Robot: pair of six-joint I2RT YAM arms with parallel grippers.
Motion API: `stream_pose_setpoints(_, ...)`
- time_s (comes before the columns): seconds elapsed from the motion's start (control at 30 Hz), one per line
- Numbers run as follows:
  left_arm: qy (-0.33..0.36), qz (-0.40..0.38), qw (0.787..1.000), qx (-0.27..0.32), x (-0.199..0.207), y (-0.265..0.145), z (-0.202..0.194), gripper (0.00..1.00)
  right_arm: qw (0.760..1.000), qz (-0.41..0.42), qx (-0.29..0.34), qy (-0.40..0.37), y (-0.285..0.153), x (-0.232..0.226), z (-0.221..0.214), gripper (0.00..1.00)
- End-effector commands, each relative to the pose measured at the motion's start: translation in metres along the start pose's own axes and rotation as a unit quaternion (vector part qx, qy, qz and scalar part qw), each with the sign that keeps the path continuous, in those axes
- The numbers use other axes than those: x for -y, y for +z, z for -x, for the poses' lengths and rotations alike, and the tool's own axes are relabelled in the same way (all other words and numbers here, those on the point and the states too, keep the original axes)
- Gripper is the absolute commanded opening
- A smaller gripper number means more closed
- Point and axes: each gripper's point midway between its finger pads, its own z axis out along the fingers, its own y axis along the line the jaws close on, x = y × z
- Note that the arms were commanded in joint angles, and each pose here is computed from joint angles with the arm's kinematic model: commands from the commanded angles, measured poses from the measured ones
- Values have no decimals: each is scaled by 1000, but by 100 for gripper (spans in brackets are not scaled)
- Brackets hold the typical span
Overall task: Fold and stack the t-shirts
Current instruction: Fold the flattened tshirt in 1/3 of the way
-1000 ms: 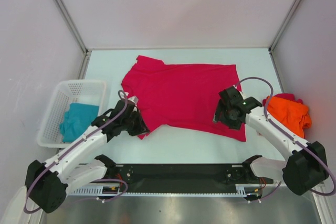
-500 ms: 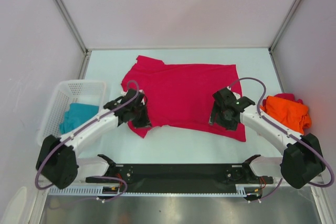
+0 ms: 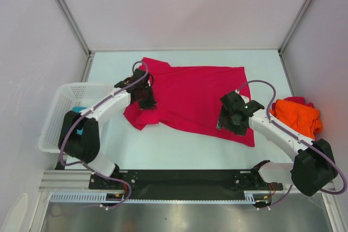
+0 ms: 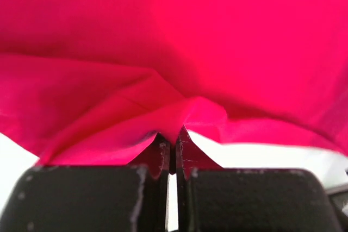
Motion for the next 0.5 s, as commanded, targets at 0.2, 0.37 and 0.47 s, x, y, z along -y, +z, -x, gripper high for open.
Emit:
stream_pose_setpoints(0.2,-14,11,999,42,0,19,76,1,1000,-8,22,-2,-6,-1,12,76)
stream_pose_setpoints(0.37,-21,14,999,40,3,31,97,1,1000,-18,24,-7,-4,2,13,76)
stream_pose_setpoints(0.47,-21,14,999,40,5,38,106,2,999,-23,21,-10,-1,2,13,77)
